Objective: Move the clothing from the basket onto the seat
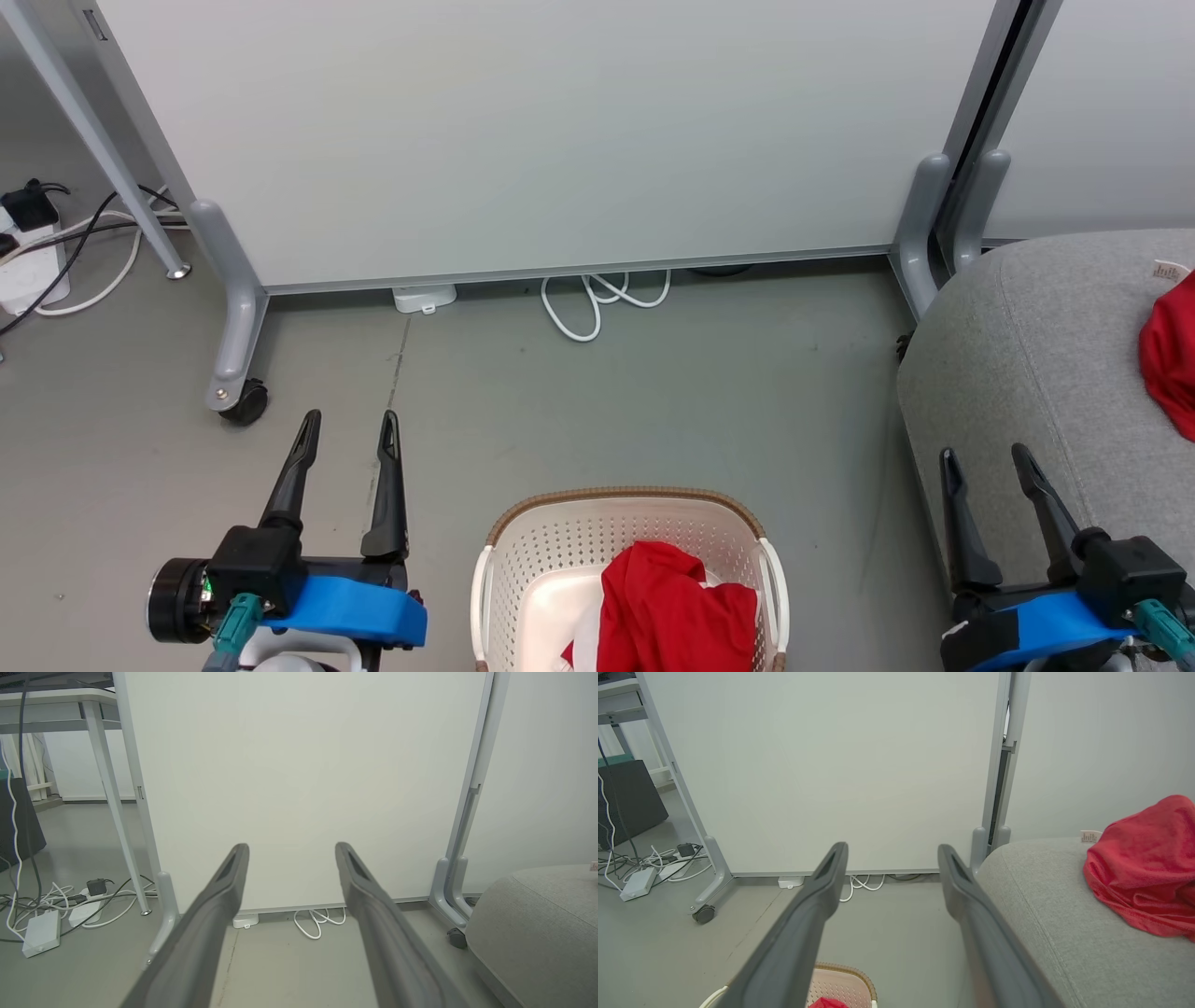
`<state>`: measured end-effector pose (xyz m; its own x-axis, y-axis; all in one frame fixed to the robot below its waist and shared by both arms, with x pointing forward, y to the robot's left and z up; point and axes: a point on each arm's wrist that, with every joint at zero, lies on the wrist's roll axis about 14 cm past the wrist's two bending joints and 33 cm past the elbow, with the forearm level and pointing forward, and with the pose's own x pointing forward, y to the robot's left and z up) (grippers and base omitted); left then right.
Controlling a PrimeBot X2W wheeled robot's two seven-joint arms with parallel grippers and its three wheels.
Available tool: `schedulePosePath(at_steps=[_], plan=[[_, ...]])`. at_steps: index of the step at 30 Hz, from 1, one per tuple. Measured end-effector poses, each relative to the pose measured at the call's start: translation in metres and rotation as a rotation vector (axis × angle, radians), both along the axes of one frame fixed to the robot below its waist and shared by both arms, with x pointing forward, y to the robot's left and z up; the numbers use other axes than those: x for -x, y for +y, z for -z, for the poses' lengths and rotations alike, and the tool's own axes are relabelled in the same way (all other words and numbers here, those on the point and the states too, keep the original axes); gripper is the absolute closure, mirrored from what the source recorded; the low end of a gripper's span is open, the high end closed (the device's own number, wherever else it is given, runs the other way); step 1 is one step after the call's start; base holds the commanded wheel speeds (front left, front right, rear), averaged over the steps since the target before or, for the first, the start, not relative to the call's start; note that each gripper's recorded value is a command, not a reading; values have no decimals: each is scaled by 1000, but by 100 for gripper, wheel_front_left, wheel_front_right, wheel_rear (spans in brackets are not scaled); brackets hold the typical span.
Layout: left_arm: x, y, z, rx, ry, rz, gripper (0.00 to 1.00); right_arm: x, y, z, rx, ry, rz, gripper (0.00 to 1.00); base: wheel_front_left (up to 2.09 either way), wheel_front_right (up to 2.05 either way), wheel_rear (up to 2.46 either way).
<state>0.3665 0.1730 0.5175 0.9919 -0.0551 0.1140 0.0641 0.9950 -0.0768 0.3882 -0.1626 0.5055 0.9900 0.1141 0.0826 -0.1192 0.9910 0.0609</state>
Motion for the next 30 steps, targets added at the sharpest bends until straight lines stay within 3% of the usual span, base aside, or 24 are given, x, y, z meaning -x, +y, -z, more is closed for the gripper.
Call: schedulePosePath(at_steps=[14, 30], plan=[[0, -5, 3, -2, 10, 15, 0, 2, 0, 2, -10, 5, 2, 0, 0, 0, 0], [-48, -66, 15, -27, 47, 222, 0, -19, -10, -4, -18, -18, 32, 0, 0, 0, 0]])
